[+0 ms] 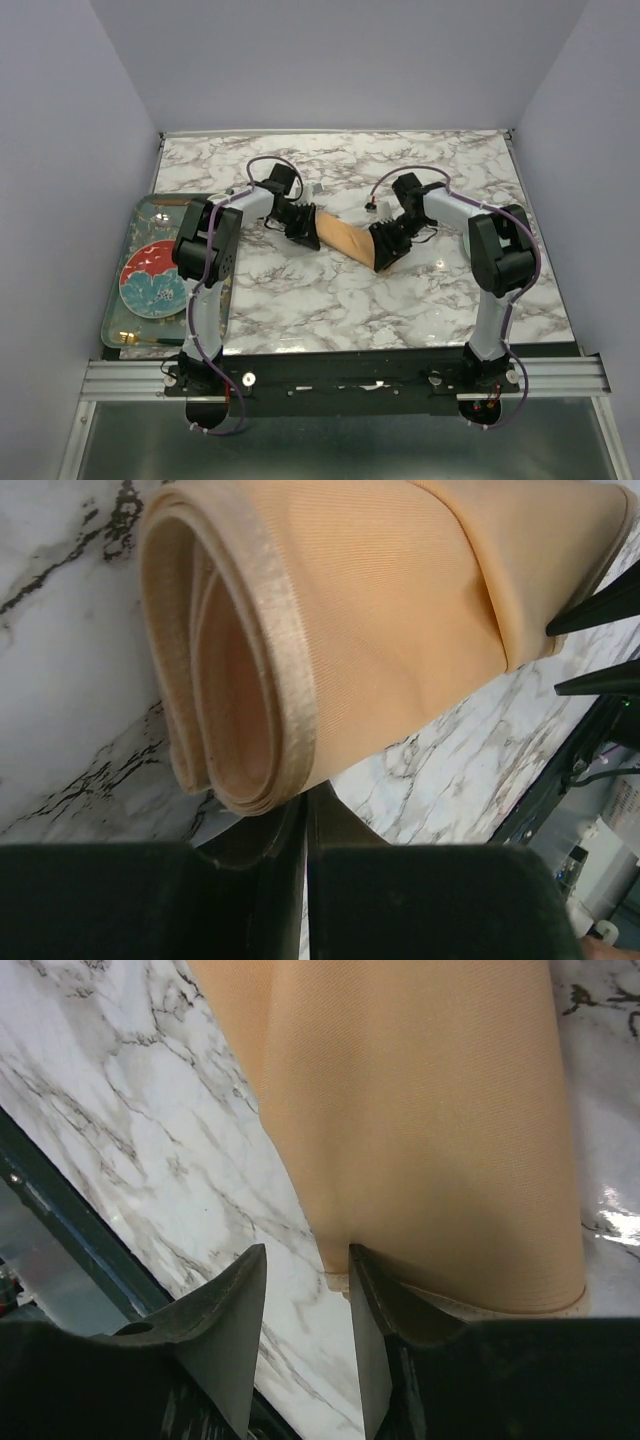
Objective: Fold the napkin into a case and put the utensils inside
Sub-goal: Rotate the smaller rectangle-folded napkin at the center of the board.
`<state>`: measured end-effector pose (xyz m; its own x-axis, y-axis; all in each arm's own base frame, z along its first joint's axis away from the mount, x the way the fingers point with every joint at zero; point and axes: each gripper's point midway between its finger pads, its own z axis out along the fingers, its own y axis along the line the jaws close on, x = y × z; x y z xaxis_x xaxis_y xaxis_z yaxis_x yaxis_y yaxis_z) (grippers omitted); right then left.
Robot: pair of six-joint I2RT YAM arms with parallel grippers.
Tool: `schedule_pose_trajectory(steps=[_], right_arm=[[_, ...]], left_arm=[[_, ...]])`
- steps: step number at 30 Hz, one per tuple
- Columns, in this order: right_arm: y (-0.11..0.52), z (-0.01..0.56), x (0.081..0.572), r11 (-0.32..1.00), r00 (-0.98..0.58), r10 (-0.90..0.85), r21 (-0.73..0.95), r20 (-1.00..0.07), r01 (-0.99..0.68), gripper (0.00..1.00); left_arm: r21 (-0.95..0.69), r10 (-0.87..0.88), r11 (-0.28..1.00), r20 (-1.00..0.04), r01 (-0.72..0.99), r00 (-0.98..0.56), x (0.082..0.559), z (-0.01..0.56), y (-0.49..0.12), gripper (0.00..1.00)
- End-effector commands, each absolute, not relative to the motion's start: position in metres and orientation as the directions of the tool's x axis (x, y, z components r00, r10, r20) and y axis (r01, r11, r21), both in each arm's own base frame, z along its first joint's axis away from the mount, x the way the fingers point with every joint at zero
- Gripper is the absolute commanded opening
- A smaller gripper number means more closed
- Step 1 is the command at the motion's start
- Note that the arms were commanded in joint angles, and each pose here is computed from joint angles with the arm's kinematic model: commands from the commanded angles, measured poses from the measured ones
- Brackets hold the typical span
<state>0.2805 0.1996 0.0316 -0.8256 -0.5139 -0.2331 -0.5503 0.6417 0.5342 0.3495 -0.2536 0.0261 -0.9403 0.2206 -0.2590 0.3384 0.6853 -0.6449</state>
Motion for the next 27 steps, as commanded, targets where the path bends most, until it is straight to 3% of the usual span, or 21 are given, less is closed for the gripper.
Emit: schedule_pose_trajectory(steps=[1,3,6,13,27], right_arm=[[0.208,0.065,0.276,0.599,-0.827,-0.500,0.588,-0.255,-0.544,0.51],[0.211,0.088,0.291,0.583,-0.819,-0.481,0.584,-0.312,-0.565,0.55],[0.207,0.118,0.320,0.589,-0.816,-0.436,0.565,-0.379,-0.577,0.64],[0.180,0.101,0.364,0.642,-0.767,-0.495,0.423,-0.409,-0.640,0.90],[0.180,0.049,0.342,0.614,-0.792,-0.527,0.506,-0.308,-0.606,0.93]], left_arm=[[-0.648,0.237,0.667,-0.282,0.367,-0.930,0.353,0.033,-0.241,0.20],[-0.667,0.267,0.589,-0.372,0.456,-0.889,0.353,0.061,-0.248,0.27],[-0.613,0.294,0.573,-0.466,0.544,-0.835,0.353,0.087,-0.242,0.32],[-0.526,0.313,0.652,-0.470,0.546,-0.826,0.349,0.088,-0.216,0.40],[-0.444,0.370,0.721,-0.402,0.532,-0.838,0.363,0.039,-0.214,0.35]])
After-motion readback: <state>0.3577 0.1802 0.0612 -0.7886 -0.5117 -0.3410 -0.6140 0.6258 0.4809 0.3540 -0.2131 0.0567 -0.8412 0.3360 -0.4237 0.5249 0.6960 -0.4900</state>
